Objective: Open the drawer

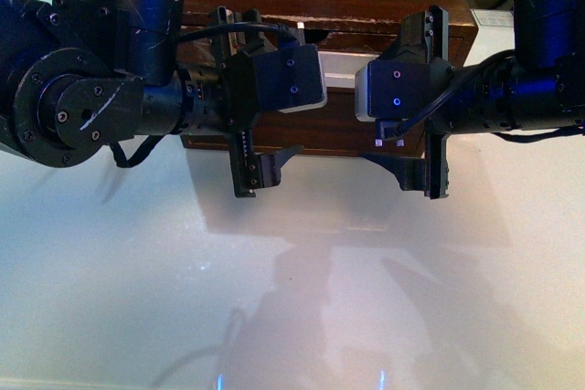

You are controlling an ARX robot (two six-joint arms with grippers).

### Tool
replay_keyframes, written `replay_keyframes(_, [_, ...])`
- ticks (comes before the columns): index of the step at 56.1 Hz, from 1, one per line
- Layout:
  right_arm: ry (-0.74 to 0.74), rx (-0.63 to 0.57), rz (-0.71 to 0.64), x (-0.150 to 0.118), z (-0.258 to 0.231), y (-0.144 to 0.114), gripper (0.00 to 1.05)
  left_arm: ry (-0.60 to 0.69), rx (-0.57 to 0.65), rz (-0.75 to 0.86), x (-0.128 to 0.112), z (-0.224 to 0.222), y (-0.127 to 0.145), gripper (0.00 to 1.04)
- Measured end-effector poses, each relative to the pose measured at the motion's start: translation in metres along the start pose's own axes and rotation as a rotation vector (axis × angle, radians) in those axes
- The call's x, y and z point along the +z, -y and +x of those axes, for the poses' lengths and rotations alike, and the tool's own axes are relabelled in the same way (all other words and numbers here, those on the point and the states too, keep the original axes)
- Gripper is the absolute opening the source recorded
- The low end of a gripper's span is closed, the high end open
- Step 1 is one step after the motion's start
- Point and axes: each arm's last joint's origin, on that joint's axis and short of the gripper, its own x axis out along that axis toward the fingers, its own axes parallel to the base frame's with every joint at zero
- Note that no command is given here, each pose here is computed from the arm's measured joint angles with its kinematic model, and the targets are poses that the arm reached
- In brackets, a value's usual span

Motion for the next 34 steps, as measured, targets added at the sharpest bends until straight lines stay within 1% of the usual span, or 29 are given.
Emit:
replay_keyframes(22, [-0.007, 0.023, -0.026, -0.002, 0.009, 0.004, 0.96, 0.004, -0.03, 0.048, -0.001, 0.0, 0.001, 0.96])
replay_keyframes(34, [-0.004, 0.043, -0.066, 0.001, 0.015, 0.003, 0.96, 0.002, -0.035, 0.067, -0.002, 0.0, 0.001, 0.96])
